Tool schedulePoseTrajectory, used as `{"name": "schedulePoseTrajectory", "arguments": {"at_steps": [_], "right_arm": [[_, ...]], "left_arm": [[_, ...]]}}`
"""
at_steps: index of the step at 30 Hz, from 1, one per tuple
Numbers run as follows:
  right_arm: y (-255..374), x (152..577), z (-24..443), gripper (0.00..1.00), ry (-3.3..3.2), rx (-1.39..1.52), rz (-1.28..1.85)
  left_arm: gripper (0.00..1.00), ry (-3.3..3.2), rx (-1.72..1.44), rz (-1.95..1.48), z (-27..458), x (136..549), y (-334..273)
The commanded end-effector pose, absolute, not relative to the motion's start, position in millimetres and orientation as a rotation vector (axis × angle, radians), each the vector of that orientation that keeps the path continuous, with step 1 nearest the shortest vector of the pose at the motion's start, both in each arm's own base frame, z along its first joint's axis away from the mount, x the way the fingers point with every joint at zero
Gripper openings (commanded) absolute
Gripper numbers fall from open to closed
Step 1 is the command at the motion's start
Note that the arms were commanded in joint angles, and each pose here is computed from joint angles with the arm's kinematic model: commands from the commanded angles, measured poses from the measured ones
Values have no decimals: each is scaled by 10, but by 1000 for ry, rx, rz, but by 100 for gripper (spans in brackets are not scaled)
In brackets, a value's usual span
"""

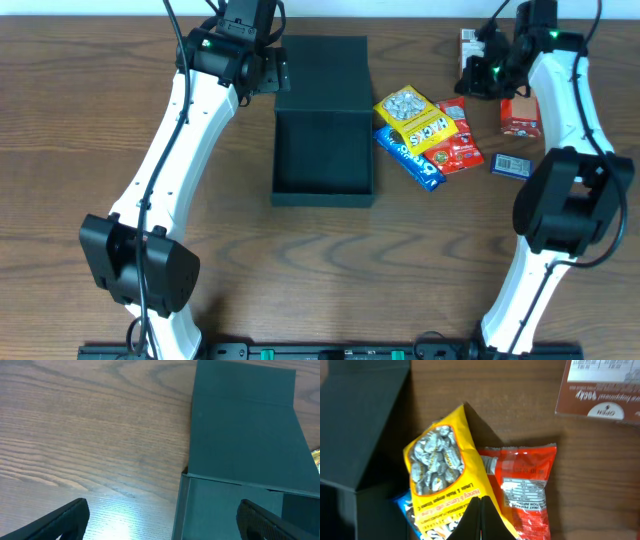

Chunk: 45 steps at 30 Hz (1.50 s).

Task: Pack container
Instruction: 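Grasp the yellow Hacks candy bag with the right gripper, then carry the yellow bag into the black box and release it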

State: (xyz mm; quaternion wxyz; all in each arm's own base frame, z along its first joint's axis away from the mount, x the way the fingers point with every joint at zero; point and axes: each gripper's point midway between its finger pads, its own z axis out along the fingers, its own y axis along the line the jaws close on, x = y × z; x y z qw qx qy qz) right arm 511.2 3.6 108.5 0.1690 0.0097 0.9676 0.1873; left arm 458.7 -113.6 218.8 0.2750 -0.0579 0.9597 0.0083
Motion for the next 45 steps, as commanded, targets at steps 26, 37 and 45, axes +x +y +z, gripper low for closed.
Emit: {"name": "schedulePoseTrajectory", "arguments": {"at_steps": [26, 37, 45], "right_arm": [[648, 5130, 272, 80, 2827, -371, 456], [716, 4972, 61, 31, 2915, -391, 451], [701, 4982, 199, 1, 2917, -384, 451]], "left_arm": [[95, 2583, -158, 42, 2155, 4604, -1091], [95, 2583, -158, 42, 2155, 4604, -1091], [95, 2584, -139, 49, 2156, 4605, -1090]]}}
